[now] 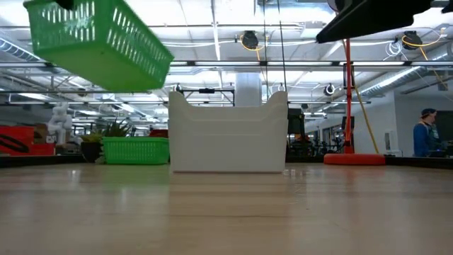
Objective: Stack baskets by color
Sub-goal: Stack the bottom green bin on top of the top green bins
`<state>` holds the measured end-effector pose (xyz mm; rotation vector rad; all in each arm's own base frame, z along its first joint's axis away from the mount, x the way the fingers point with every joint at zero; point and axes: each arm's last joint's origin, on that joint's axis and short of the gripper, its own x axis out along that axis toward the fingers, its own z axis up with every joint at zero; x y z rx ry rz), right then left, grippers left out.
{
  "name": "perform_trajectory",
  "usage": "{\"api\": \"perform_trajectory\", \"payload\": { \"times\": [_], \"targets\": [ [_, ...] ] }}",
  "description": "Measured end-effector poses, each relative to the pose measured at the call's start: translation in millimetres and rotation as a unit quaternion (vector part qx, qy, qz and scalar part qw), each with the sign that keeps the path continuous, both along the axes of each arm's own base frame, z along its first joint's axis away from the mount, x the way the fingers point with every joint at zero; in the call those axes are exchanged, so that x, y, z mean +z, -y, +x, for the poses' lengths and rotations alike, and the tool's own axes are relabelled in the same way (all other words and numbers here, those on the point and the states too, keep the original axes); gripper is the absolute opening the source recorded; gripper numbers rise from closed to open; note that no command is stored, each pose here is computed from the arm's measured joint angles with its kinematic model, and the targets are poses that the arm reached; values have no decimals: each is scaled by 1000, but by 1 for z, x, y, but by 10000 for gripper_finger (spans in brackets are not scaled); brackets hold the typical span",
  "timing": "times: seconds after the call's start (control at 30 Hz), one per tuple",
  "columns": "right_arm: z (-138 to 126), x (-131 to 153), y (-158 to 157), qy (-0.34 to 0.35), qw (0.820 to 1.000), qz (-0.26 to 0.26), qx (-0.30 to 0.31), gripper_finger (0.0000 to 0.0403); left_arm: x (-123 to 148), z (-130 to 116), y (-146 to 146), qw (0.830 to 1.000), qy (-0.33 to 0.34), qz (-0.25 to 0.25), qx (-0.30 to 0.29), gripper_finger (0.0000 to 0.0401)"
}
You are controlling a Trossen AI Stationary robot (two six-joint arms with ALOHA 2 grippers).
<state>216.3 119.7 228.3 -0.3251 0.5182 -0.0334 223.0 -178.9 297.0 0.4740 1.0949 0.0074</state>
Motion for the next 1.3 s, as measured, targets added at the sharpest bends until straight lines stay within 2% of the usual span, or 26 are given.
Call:
{"api": "perform_trajectory", "payload": {
  "times": [0.17, 0.33, 0.47, 0.6, 0.83, 0.93, 1.03, 1.17, 1.3],
  "targets": [
    [2, 0, 4, -4, 1000, -23, 3, 77, 10, -8, -25, 998, -8, 31, 55, 9],
    [5, 0, 10, -8, 999, -48, 5, 77, 18, -7, -52, 992, -5, 72, 103, 17],
    [7, 0, 15, -12, 998, -63, 1, 77, 20, 1, -77, 985, -12, 96, 141, 7],
    [9, 0, 20, -15, 997, -75, -3, 77, 21, 10, -103, 977, -21, 119, 176, 17],
    [12, 0, 27, -18, 996, -83, -13, 77, 21, 20, -149, 959, -42, 124, 252, 7],
    [14, 0, 29, -19, 996, -83, -19, 77, 21, 22, -167, 944, -36, 114, 307, 14],
    [15, 0, 33, -19, 996, -84, -26, 77, 21, 23, -186, 922, -19, 99, 373, 20],
    [16, 0, 37, -20, 996, -84, -35, 77, 20, 31, -210, 891, 31, 62, 448, 8],
    [17, 0, 39, -20, 996, -83, -40, 77, 21, 34, -228, 853, 82, 33, 515, 15]
  ]
}}
